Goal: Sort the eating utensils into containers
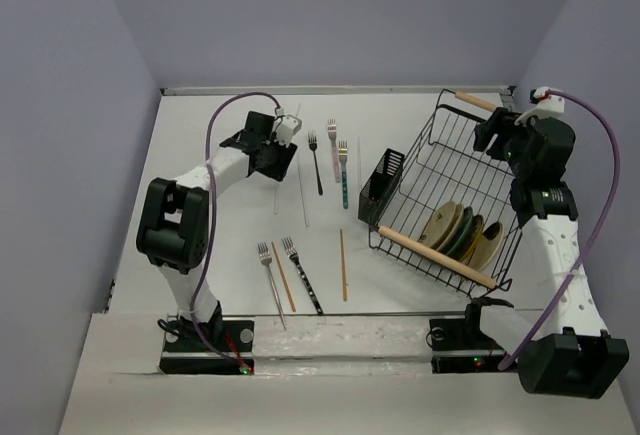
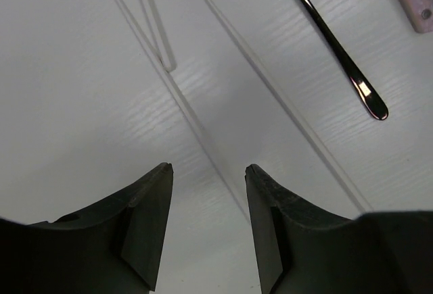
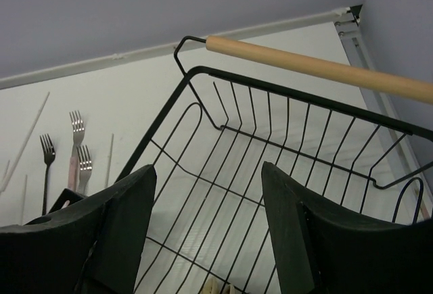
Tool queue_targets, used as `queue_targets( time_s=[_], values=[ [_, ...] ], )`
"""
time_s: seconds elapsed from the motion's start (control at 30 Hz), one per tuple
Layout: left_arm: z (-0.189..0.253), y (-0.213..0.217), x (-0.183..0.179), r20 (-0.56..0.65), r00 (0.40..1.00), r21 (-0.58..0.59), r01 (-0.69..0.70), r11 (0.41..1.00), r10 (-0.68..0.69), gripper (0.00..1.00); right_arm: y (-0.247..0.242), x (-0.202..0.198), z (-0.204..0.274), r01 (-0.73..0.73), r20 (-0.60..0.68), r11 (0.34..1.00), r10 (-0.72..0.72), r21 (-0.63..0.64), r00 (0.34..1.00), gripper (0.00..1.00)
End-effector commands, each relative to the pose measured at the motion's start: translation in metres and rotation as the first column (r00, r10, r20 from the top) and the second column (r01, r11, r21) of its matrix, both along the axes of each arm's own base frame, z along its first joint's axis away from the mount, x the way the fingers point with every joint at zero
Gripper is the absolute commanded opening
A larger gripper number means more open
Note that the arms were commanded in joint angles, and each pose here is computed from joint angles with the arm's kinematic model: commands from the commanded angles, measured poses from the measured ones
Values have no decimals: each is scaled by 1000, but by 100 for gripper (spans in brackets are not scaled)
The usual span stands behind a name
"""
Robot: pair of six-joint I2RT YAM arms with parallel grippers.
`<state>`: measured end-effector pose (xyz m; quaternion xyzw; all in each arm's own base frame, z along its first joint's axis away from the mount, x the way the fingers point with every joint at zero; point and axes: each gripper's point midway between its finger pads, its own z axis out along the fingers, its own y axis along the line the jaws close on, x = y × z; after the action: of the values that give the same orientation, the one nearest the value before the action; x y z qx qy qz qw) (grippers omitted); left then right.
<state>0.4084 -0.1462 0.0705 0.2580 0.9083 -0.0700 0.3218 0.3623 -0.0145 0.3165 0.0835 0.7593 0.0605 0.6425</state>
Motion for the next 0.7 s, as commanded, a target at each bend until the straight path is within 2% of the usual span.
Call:
queue_targets(
  time_s=[0.0,0.17,0.43,0.5,0.67],
  values=[
    [4,4,16,14,999,14,-33,999,33,58,7,-6,2,-7,-23,1000,7,14,1000,69],
    [-14,8,17,-11,999,47,-41,998,41,57,14,-5,-3,-31,-40,999,32,13,999,69],
    [-39,-1,10,-81,997,26,-9,1000,12,55,12,-6,-9,-21,-54,1000,21,4,998,69],
    [-42,0,10,-90,996,32,-12,999,15,52,15,-6,-9,-31,-54,1000,31,3,998,69],
    [-49,18,11,-103,993,57,-58,997,64,37,14,-7,-8,-27,-51,1000,27,-4,998,69]
  ],
)
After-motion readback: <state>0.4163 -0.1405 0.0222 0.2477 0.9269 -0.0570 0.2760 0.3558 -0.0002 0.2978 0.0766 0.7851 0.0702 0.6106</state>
